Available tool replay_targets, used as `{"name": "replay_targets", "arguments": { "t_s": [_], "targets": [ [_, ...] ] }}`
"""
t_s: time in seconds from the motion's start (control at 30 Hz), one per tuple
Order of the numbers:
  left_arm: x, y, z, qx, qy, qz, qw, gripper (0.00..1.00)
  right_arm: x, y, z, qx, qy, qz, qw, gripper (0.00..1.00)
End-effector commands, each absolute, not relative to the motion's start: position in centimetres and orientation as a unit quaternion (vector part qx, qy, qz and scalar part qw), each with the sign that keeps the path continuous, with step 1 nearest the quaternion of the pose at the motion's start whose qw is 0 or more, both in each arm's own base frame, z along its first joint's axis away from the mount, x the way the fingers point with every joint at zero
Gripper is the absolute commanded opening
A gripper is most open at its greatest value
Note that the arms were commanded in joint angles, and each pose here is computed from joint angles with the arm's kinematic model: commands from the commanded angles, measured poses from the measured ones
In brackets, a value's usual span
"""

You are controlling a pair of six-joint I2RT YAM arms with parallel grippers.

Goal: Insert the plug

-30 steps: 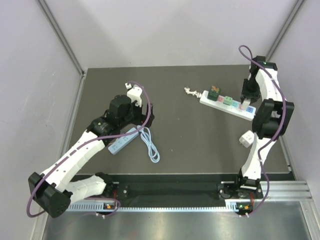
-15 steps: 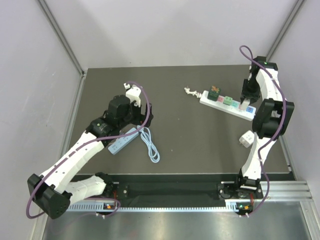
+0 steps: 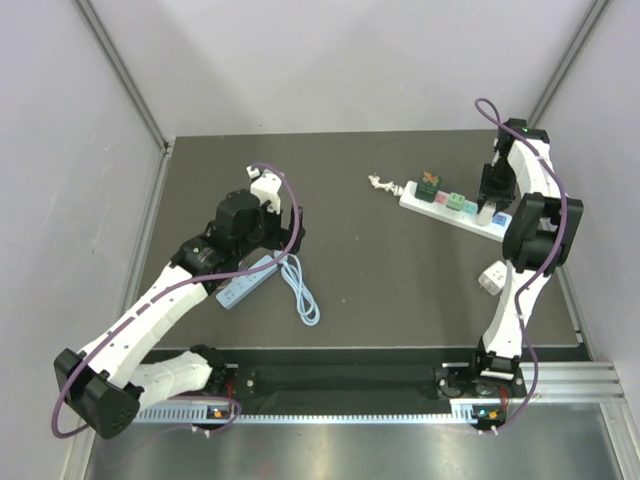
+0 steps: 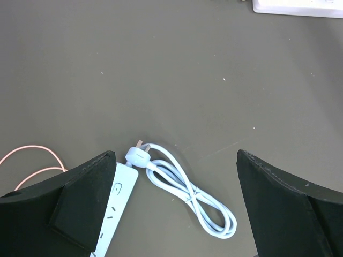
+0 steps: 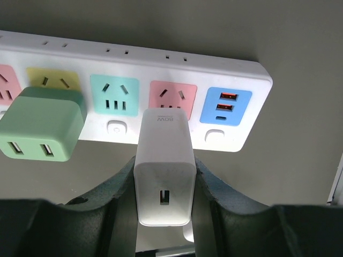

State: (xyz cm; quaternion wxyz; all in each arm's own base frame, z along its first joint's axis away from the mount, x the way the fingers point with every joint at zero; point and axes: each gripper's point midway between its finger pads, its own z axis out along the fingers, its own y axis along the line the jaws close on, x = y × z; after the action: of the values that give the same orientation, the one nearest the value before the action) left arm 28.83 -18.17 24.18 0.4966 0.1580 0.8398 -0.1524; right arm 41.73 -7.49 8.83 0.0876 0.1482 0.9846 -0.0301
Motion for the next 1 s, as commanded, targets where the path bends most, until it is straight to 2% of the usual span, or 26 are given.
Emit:
{"name": "replay_targets", "arguments": {
  "t_s": [0.0,0.4,0.97],
  "targets": [
    [29.2,-18.2,25.9,0.155,0.820,-0.156,0.528,0.99,42.5,-8.4,8.8,0.156,0.981,-0.048,0.099,0.00],
    [29.2,-18.1,26.0,0.154,0.820,-0.153,0.530,0.98,43.3,-8.7,9.3,0.161,0.979,-0.051,0.111,0.00],
    [29.1,-18.0,26.2,0.153,0.818,-0.152,0.532,0.99,42.5,-8.7,6.8,0.162,0.982,-0.053,0.080,0.00]
  ]
}}
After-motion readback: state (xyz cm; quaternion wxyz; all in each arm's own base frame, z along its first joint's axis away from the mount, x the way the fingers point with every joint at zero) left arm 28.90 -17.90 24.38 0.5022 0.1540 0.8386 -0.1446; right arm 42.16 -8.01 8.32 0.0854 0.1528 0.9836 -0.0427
